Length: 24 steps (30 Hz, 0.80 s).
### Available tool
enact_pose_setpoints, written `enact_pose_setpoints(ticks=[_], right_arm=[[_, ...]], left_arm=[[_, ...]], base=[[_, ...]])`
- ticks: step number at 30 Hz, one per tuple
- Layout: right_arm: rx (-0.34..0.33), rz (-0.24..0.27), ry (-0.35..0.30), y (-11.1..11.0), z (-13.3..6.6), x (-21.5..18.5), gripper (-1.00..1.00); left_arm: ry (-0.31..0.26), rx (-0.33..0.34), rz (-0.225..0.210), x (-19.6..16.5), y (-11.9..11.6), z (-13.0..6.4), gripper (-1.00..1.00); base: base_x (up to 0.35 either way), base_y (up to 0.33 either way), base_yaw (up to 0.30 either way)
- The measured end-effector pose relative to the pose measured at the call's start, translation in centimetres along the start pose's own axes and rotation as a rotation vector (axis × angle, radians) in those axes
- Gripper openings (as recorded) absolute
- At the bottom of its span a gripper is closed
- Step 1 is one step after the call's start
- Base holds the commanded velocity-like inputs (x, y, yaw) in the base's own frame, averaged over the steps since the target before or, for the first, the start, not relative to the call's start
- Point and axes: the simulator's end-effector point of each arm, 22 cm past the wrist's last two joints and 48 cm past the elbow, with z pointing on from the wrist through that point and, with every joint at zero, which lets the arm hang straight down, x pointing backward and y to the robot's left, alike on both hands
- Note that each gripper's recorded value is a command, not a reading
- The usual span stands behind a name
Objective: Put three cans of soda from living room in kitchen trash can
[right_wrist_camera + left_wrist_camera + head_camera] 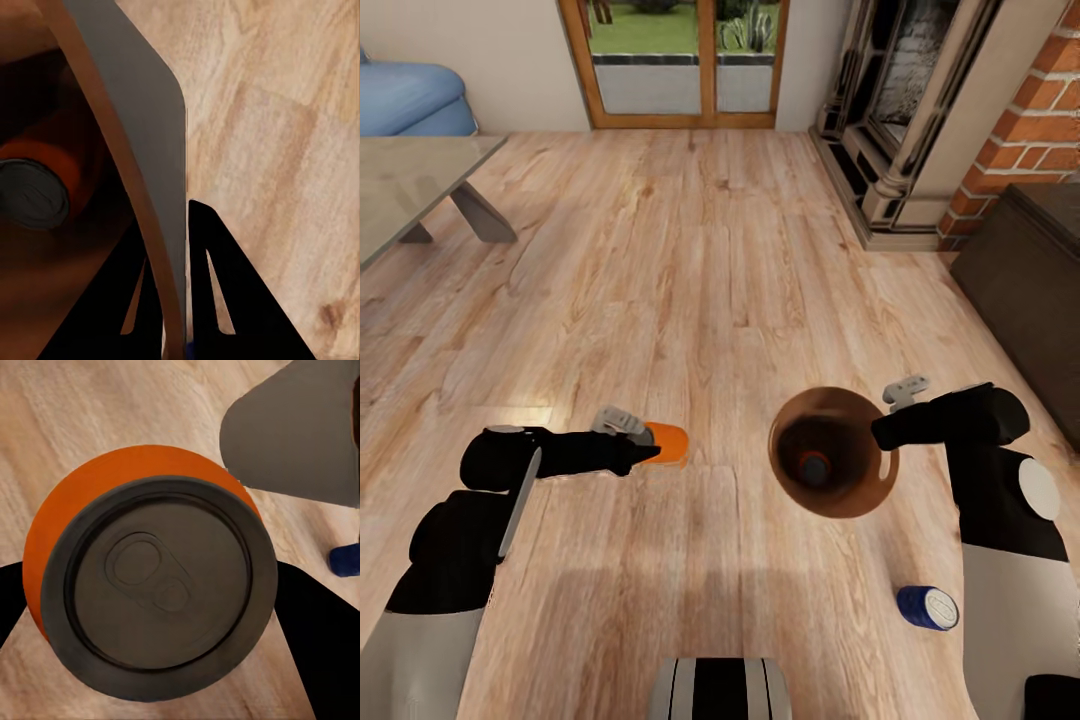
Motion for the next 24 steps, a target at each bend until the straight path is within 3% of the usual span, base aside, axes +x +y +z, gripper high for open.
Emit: enact_pose_setpoints(ticks=[5, 8, 12, 24], right_arm=[[-0.027, 0.064, 0.042, -0.7, 0.6, 1.8, -1.0], [-0.065, 0.088, 0.035, -0.1, 0.5, 1.7, -1.0], [-0.136, 0.12, 0.037, 1.2, 0.9, 2.0, -1.0], [-0.201, 0.148, 0.083, 2.4, 1.0, 2.7, -1.0]], left_arm=[[-0.064, -0.005, 0.057, -5.4, 0.1, -1.6, -1.0], [-0.084, -0.005, 0.072, -7.2, -0.1, -2.3, -1.0], [-0.103, 0.045, 0.084, -9.6, -1.3, -2.9, -1.0], [-0.155, 0.111, 0.121, -15.1, -4.5, -4.8, -1.0]], base=[[0.0, 0.0, 0.0], [0.0, 0.0, 0.0], [0.0, 0.0, 0.0], [0.0, 0.0, 0.0]])
